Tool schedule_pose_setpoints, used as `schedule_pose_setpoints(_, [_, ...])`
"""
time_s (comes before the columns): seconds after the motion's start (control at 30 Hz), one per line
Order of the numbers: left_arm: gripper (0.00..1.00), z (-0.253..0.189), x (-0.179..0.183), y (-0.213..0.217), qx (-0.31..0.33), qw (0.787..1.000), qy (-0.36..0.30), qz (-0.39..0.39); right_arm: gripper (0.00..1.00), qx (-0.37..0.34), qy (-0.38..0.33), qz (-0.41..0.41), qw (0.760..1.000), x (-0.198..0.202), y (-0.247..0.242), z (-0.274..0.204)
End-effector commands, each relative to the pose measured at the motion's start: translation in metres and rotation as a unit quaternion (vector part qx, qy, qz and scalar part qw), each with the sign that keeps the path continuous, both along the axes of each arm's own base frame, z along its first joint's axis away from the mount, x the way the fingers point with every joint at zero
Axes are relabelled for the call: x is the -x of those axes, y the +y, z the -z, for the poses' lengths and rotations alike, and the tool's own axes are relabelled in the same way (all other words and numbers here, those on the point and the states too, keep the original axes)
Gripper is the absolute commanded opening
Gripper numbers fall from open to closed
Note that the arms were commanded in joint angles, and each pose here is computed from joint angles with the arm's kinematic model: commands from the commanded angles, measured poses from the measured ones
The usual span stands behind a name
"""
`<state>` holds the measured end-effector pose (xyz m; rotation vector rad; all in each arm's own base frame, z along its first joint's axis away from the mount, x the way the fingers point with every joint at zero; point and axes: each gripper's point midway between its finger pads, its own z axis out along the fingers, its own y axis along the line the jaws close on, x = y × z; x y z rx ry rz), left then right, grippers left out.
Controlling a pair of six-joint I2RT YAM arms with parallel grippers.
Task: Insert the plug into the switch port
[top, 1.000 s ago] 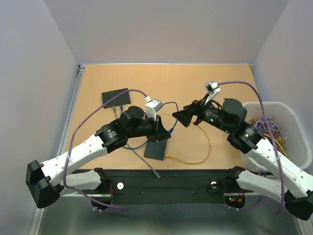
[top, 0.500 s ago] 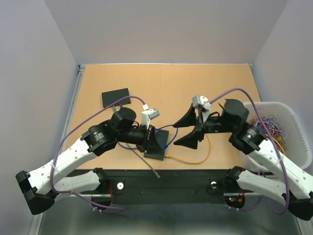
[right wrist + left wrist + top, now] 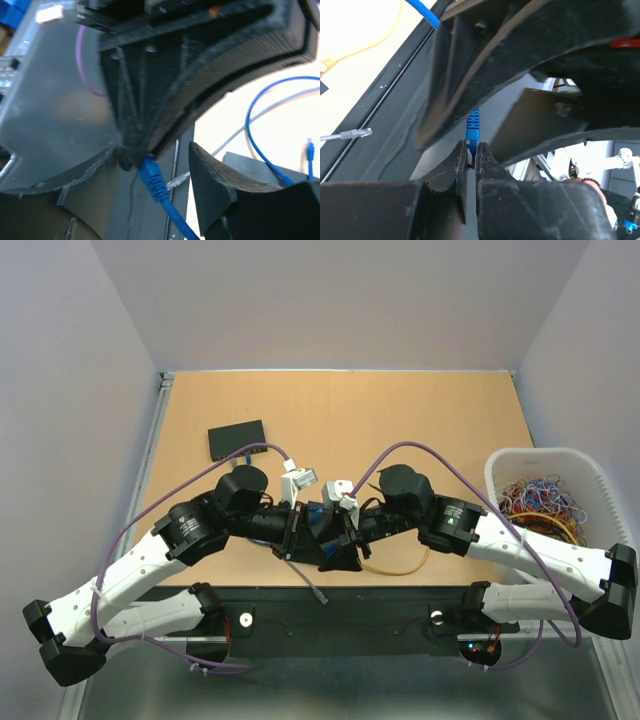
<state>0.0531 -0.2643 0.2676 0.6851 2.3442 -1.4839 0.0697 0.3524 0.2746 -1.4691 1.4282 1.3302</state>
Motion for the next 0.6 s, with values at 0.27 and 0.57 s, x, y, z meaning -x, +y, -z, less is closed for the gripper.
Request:
schedule_pose_setpoints(0.27, [0.03,-0.004,0.0,0.007,0.016,1.0,-0.009,-0.01,0.48,-0.038,-0.071,0.069,0.994,-0.019,-0.003,-0.036])
schedule_pose_setpoints(0.57, [0.03,-0.006,-0.002,0.014,0.008,1.0,-0.017,-0.023,0.45,-0.008,-0.072,0.105,0.992,-0.03,-0.001,-0.019])
